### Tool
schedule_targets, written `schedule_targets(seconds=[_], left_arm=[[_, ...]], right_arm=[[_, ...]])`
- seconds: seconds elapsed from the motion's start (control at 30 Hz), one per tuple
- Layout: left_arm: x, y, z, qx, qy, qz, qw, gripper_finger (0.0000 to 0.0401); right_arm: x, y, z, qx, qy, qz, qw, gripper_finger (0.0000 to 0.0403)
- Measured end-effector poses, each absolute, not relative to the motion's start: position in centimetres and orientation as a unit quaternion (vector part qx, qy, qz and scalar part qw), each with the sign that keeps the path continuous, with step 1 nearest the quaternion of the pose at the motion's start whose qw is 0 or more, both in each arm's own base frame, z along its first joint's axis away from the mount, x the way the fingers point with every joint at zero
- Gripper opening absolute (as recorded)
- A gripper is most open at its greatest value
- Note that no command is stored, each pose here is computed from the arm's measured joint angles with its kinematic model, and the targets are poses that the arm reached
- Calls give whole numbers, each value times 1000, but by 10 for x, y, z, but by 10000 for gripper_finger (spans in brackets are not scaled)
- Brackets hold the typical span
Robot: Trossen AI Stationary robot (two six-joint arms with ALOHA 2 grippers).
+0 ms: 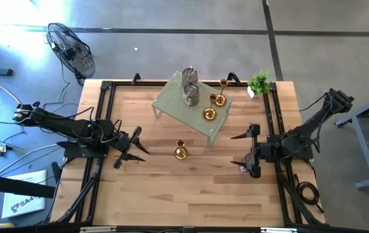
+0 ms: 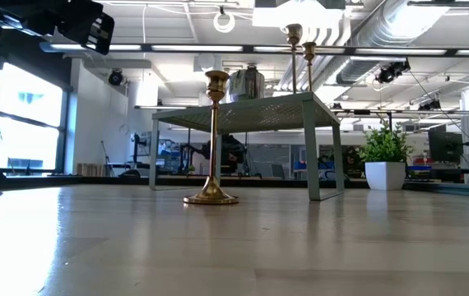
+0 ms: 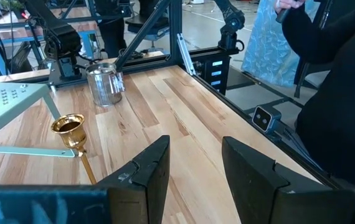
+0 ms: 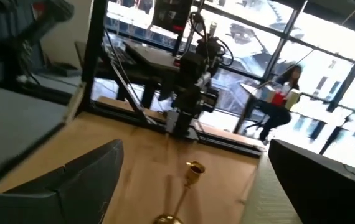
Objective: Pick & Place candle stick holders
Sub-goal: Put the brown scented candle on the shelf
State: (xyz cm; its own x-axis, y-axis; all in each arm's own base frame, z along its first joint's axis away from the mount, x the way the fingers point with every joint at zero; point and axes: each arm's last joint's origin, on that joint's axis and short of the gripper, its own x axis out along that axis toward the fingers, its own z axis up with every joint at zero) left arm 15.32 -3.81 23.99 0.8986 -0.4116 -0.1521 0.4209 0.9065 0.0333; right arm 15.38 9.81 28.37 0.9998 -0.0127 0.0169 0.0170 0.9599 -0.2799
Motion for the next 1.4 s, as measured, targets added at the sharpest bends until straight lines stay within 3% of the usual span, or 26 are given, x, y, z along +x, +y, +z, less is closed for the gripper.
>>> schedule_targets(seconds=[0.33,0.67,0.93,1.1,1.4], left_arm=[[153,-38,237,30,84,-214,973,143],[153,-38,238,33,83,-214,973,143],[153,-38,238,34,82,-214,973,143],[153,-38,238,39,79,-214,973,143],[153,-38,238,39,78,-214,973,143]], right_arm=[[146,104,290,-179,46,-38,982,394],[138,110,318,-46,216,-9,975,394],[146,127,326,76,429,-20,900,394],[155,139,320,87,533,-3,841,394],[170,115,299,83,641,-88,758,394]])
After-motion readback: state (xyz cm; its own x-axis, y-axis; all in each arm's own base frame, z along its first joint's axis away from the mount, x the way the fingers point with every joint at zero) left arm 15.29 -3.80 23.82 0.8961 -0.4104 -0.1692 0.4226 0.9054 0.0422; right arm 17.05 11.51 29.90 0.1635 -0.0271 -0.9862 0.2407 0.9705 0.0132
